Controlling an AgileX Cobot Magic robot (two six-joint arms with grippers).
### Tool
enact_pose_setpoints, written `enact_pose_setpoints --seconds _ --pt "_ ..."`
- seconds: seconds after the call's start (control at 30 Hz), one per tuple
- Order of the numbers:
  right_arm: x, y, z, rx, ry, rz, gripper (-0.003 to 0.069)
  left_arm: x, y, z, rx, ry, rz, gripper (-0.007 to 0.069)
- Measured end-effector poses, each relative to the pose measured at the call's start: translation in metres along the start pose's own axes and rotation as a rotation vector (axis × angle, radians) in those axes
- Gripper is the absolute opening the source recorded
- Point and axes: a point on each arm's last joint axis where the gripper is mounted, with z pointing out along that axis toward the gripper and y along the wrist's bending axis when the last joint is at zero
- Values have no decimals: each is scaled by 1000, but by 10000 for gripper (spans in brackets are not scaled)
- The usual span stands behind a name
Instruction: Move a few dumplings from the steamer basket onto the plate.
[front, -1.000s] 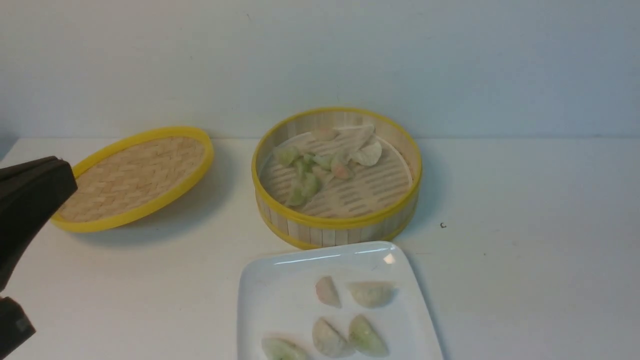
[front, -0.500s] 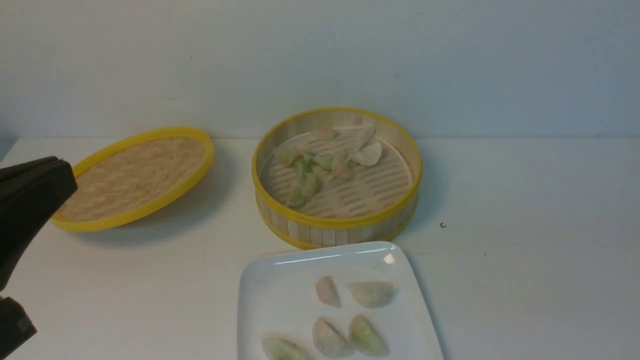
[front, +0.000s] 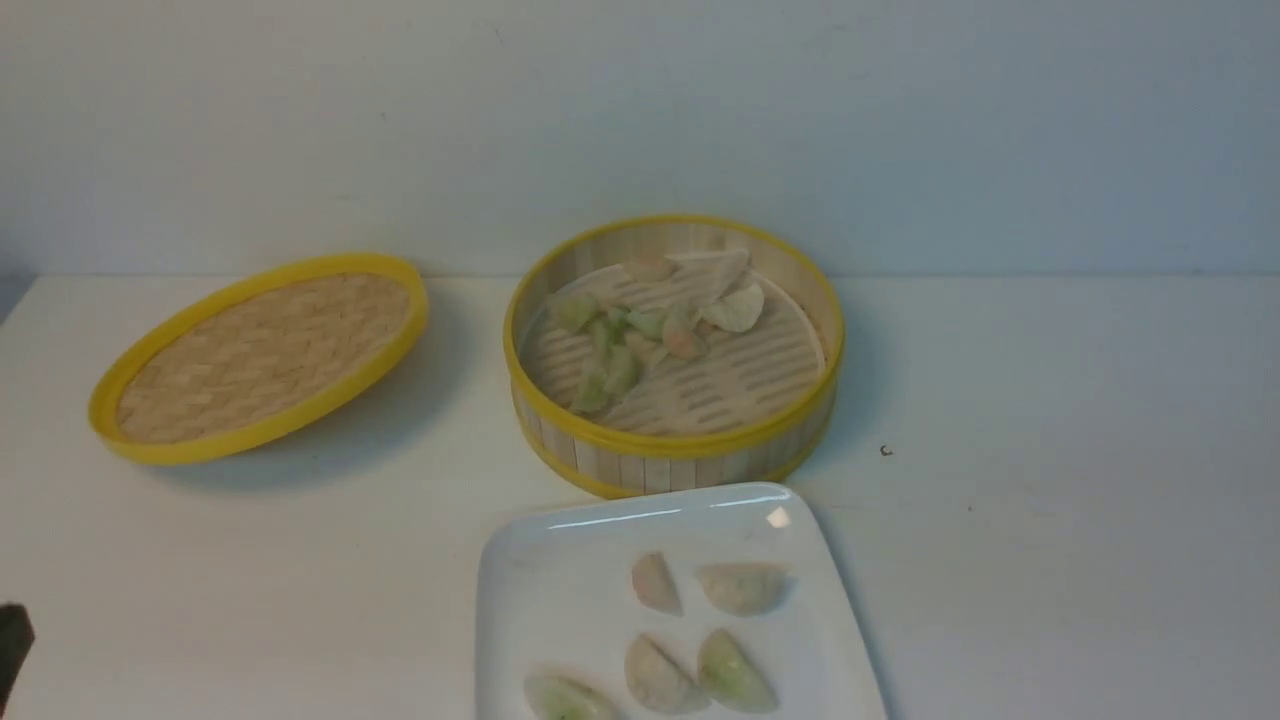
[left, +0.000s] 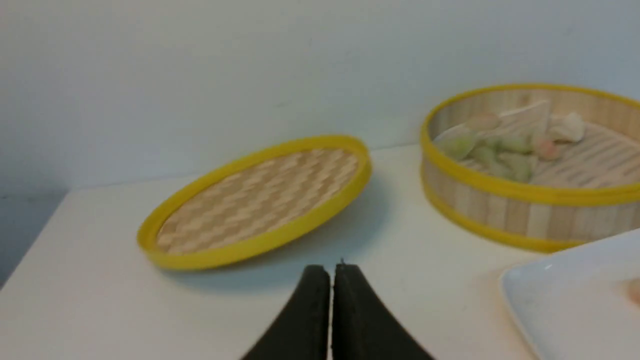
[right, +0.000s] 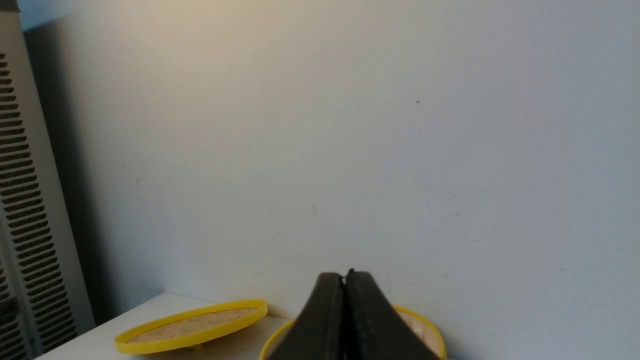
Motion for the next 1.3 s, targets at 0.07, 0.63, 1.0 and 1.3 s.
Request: enact_pose_setpoints --seconds 0.07,0.63,1.0,1.3 --pt "0 0 0 1 1 -1 -14 18 0 3 -13 28 -1 -6" --pt "0 0 0 0 -3 -1 -14 45 -3 8 21 136 0 -6" --pt "0 0 0 0 -3 -2 -14 45 -3 8 22 138 -1 -6" --pt "0 0 0 0 -3 -2 -14 45 -3 8 22 138 -1 -6"
